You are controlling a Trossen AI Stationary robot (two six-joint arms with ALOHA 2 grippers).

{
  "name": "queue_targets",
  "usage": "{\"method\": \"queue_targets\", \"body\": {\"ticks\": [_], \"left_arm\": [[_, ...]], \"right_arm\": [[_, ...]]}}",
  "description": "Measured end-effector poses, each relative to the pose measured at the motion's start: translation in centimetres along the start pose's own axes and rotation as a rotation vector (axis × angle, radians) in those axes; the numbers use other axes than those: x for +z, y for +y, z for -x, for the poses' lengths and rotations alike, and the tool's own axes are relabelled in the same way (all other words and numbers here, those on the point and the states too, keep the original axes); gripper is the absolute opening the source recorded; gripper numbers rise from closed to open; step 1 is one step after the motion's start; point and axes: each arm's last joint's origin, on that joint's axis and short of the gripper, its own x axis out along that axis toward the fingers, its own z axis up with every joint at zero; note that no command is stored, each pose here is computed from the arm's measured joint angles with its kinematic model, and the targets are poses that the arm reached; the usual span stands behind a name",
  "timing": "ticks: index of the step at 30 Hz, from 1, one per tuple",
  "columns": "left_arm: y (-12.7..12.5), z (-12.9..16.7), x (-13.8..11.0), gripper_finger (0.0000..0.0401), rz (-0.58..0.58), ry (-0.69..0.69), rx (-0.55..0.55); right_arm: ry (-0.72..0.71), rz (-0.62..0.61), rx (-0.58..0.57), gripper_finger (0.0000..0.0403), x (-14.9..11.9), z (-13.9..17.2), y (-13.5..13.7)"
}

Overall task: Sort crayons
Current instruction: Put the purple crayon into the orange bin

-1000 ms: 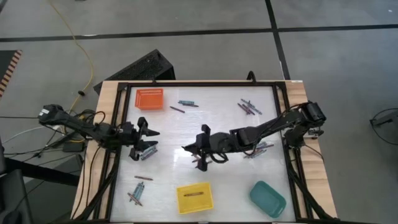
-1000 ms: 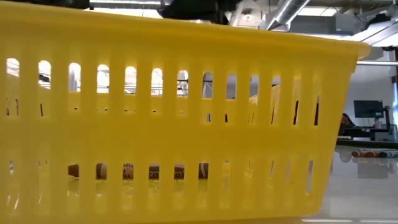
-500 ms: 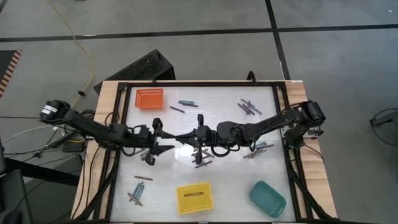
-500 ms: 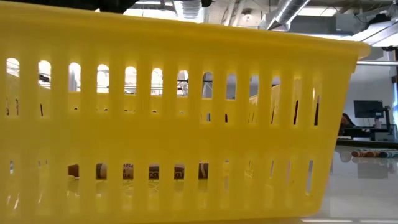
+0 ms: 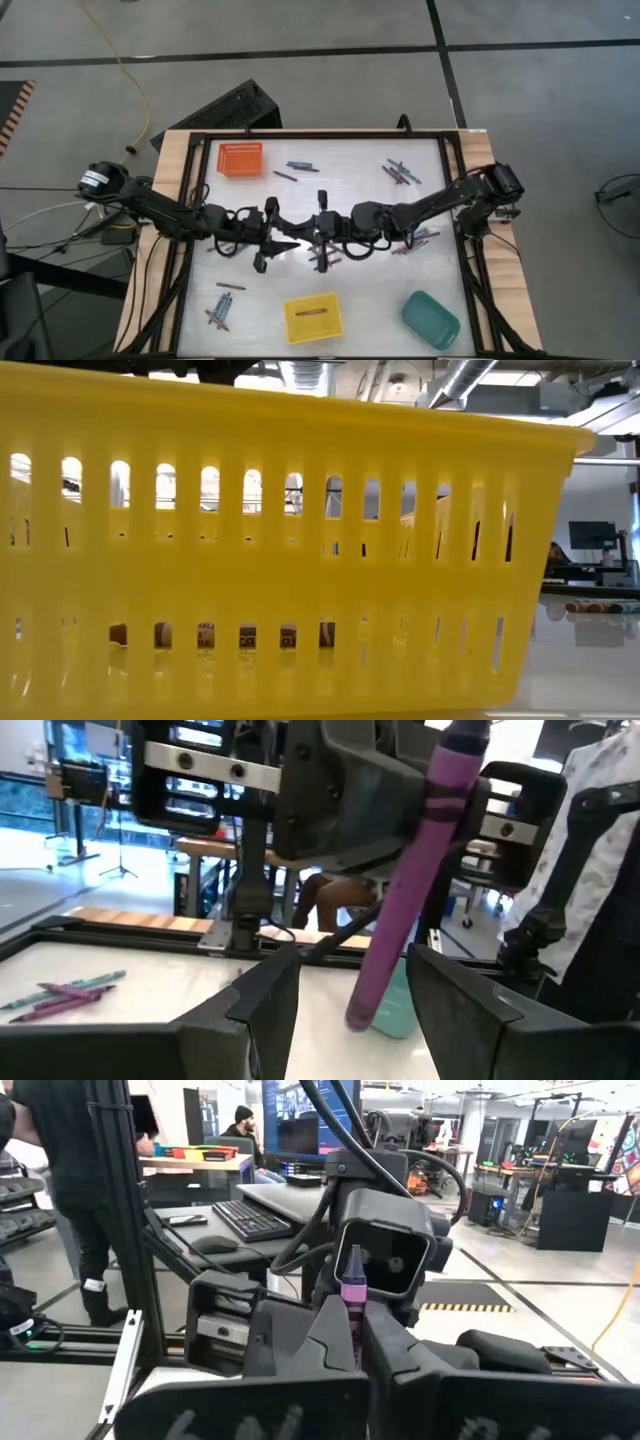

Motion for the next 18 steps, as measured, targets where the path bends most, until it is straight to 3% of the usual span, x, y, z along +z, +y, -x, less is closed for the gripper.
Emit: {"method": "queue_targets", "body": {"ticks": [9,18], "left_arm": [[-0.46,0.2,0.67,0.0155,-0.012,-0.021,-0.012],[-0.53,0.3,0.44,0.0068,-0.042,0.015,-0.009]], "right_arm": [[0.007,0.031,-0.005,0.0,0.01,0.23,0.78],[0.032,0.039,-0.025,0.0,-0.22,0.23,0.72]]}}
